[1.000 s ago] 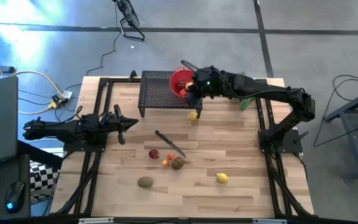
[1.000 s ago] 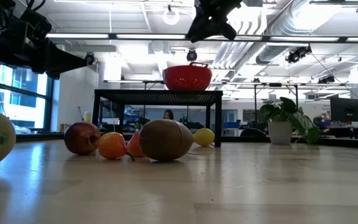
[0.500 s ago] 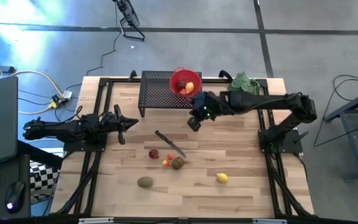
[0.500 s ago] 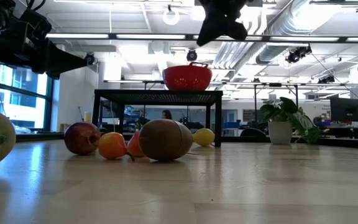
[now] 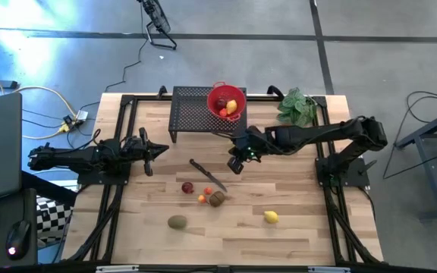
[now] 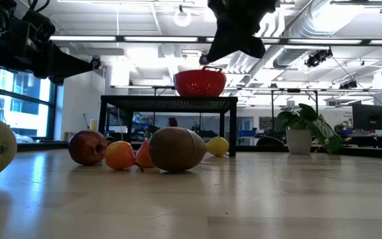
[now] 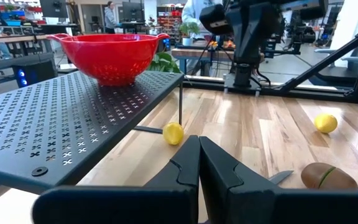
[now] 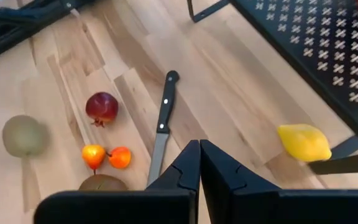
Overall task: Pick & Place Fruit
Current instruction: Put the bottom lemon into the colander on the shelf
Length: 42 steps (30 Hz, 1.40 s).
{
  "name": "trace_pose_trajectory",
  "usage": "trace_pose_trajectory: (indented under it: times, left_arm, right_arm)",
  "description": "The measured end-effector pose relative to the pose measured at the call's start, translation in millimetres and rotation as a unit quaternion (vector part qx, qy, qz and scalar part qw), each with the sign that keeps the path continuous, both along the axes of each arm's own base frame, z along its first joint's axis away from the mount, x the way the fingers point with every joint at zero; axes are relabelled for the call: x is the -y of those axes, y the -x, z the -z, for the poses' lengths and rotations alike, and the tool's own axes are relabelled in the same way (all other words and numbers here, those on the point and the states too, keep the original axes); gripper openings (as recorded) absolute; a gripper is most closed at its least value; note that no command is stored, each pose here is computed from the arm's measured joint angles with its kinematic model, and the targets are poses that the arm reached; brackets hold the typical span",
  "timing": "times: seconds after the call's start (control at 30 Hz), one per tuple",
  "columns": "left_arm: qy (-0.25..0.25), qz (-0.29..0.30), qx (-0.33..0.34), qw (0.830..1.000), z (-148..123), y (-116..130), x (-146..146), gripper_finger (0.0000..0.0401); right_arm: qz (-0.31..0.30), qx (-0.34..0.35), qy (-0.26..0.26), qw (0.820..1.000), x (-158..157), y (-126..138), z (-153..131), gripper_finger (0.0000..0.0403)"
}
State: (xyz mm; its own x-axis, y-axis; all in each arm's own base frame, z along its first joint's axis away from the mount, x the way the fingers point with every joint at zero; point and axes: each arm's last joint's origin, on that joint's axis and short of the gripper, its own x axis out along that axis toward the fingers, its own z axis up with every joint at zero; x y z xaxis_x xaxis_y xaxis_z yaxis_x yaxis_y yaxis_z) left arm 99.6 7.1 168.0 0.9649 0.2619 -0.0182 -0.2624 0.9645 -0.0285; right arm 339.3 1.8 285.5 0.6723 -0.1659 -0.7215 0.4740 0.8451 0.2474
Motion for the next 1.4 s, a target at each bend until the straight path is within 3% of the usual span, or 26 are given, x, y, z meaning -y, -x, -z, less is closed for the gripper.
trace_pose_trajectory:
  times: [0.8, 1.0, 1.4]
  left_arm:
    - [0.030, 0.000, 0.008, 1.000, 0.0, 0.0, 0.0, 0.0000]
    - [0.030, -0.001, 0.008, 1.000, 0.0, 0.0, 0.0, 0.0000]
    - [0.030, -0.001, 0.008, 1.000, 0.0, 0.0, 0.0, 0.0000]
  right_arm:
    - [-0.036, 0.011, -0.002, 0.999, -25.6, -0.3, -0.3, 0.0003]
    - [-0.022, -0.013, -0.063, 0.998, -30.3, 3.8, 3.3, 0.0003]
    - [0.017, -0.121, -0.122, 0.985, -55.2, 25.3, 15.6, 0.0003]
